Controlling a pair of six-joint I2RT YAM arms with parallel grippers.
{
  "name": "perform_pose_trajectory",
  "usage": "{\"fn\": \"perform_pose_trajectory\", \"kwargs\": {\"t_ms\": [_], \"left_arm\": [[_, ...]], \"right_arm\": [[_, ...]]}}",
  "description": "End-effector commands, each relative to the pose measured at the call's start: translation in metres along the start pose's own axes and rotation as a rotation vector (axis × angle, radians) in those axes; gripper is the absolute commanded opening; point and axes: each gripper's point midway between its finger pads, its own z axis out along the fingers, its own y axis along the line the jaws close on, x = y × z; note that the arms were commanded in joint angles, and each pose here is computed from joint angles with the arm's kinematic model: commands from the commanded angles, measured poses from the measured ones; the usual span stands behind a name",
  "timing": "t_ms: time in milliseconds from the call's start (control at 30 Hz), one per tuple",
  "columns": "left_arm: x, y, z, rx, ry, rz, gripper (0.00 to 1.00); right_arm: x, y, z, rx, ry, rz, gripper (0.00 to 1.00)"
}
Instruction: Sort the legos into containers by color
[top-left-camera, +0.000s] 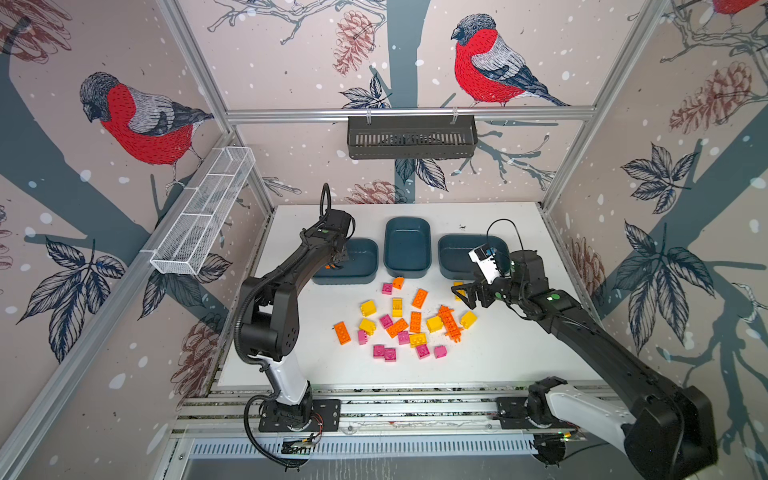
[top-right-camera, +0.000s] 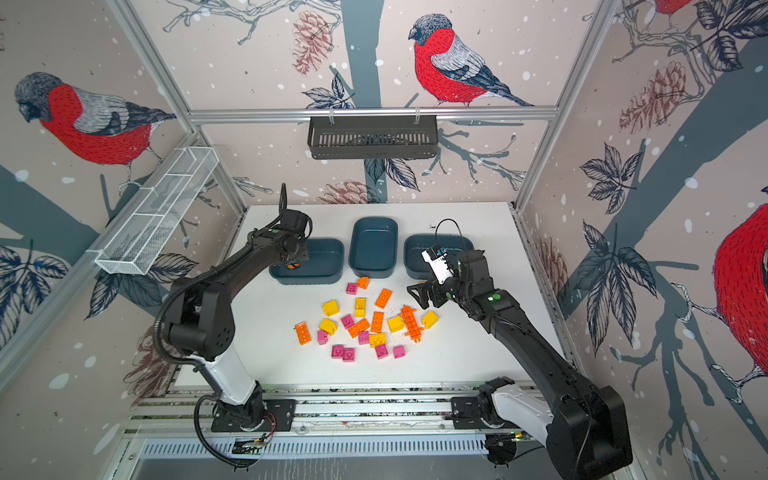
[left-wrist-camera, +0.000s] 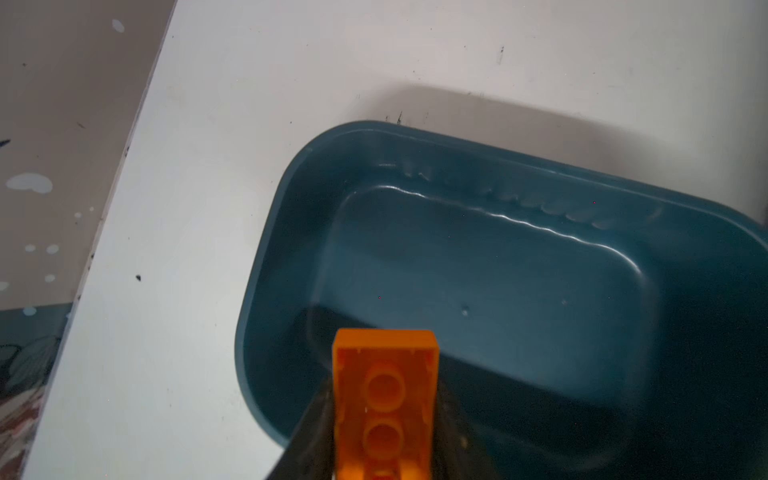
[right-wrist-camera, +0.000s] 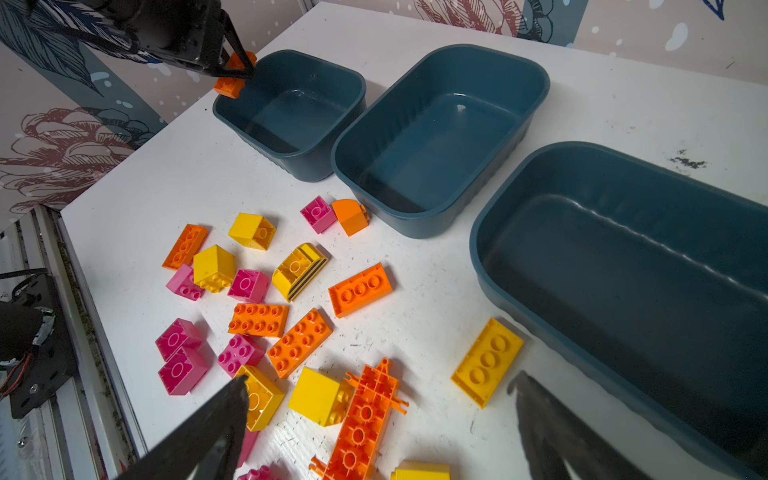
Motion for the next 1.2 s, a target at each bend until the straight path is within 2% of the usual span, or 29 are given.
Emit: {"fn": "perform_pose_trajectory", "kwargs": {"t_ms": [0,100,167,367,500,567,800,967,1167], "left_arm": [[-0.008,0.009,0.019,-0.054,0.002,0.075,0.31],[-0.008,0.007,0.029,-0.057,0.034,0.097,0.43],[-0.009,0.008,0.028,-0.051,0.038,0.095,0.61],[0.005,0.005,0.001,0.036,0.087,0.054,0.80],[0.036,0.010,-0.023,0.088,0.125,0.005,0.81],[0.060,0.009,-0.033,0.134,0.173,-0.008,0.81],[0.139,0.004,-0.059,0.171,0.257,-0.073,0.81],[0.197,0.006,-0.061,0.200,0.332,-0.147,0.81],[0.224,0.001,-0.053,0.240,0.359,-0.206,0.79]], "right_arm": [[-0.007,0.001,-0.001,-0.002,-0.030,-0.014,0.99],[-0.004,0.000,0.000,0.002,-0.025,-0.011,0.99],[-0.003,0.000,-0.001,0.005,-0.025,-0.012,0.99],[-0.003,0.000,0.001,-0.003,-0.022,-0.013,1.00],[-0.003,0.000,0.001,-0.004,-0.022,-0.013,0.99],[-0.002,0.001,0.003,-0.017,-0.020,-0.015,0.99],[-0.001,0.006,0.007,-0.055,-0.004,-0.011,0.99],[0.003,0.013,0.005,-0.094,0.005,-0.019,0.99],[0.008,0.022,0.005,-0.135,0.022,-0.020,1.00]]}}
